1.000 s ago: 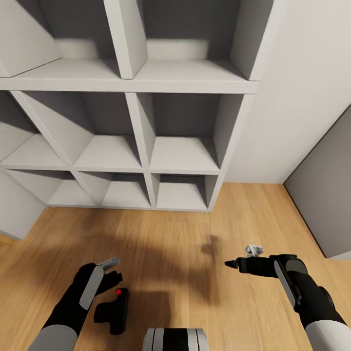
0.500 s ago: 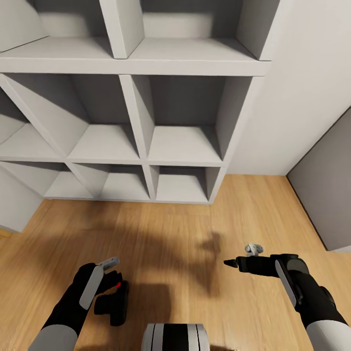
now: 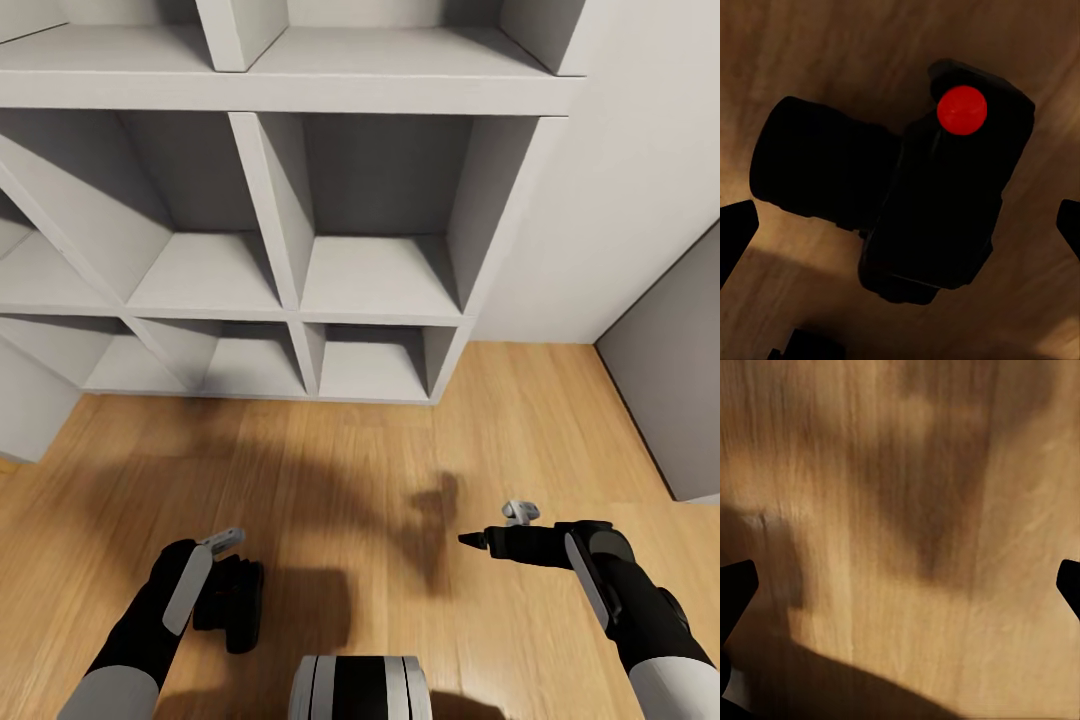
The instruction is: Attach the digital camera to the camera tripod in the bedroom.
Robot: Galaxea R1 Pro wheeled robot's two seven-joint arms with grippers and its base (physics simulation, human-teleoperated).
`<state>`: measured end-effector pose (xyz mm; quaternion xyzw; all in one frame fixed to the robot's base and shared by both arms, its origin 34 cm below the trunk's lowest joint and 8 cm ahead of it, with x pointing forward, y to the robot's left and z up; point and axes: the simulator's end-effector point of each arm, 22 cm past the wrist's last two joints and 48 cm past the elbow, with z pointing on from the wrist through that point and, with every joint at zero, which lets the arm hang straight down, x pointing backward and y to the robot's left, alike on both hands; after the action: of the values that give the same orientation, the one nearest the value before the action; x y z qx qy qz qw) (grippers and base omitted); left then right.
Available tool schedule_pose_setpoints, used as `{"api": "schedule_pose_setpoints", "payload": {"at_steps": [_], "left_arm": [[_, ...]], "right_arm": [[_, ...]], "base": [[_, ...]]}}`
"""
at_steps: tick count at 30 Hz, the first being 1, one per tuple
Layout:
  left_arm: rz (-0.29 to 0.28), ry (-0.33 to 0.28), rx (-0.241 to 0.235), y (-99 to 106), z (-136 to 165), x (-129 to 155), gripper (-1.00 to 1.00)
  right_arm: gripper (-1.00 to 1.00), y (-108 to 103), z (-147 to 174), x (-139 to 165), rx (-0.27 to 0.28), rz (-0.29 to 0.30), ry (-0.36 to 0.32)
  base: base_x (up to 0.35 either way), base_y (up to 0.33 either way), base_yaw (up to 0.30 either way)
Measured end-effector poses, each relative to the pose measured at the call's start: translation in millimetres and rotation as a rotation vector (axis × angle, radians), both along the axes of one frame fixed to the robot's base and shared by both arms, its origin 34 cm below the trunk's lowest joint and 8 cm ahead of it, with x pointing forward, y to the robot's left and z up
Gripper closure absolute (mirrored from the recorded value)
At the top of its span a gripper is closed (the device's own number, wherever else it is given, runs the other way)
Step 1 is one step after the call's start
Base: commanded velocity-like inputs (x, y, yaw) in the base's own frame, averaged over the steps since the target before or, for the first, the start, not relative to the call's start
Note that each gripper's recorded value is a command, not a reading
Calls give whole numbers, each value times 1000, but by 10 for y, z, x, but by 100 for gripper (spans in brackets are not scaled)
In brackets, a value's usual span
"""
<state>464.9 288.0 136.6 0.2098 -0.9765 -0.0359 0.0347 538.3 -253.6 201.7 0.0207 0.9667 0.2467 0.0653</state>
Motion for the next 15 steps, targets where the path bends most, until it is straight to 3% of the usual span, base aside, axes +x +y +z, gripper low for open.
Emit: {"api": "schedule_pose_setpoints", "payload": {"at_steps": [15], "left_arm": [[-2,-3,-10,-27,-1,8,-100]], "right_arm": [[-100,4,-4,1,-2,2,-2]], "base": [[0,0,0]]}}
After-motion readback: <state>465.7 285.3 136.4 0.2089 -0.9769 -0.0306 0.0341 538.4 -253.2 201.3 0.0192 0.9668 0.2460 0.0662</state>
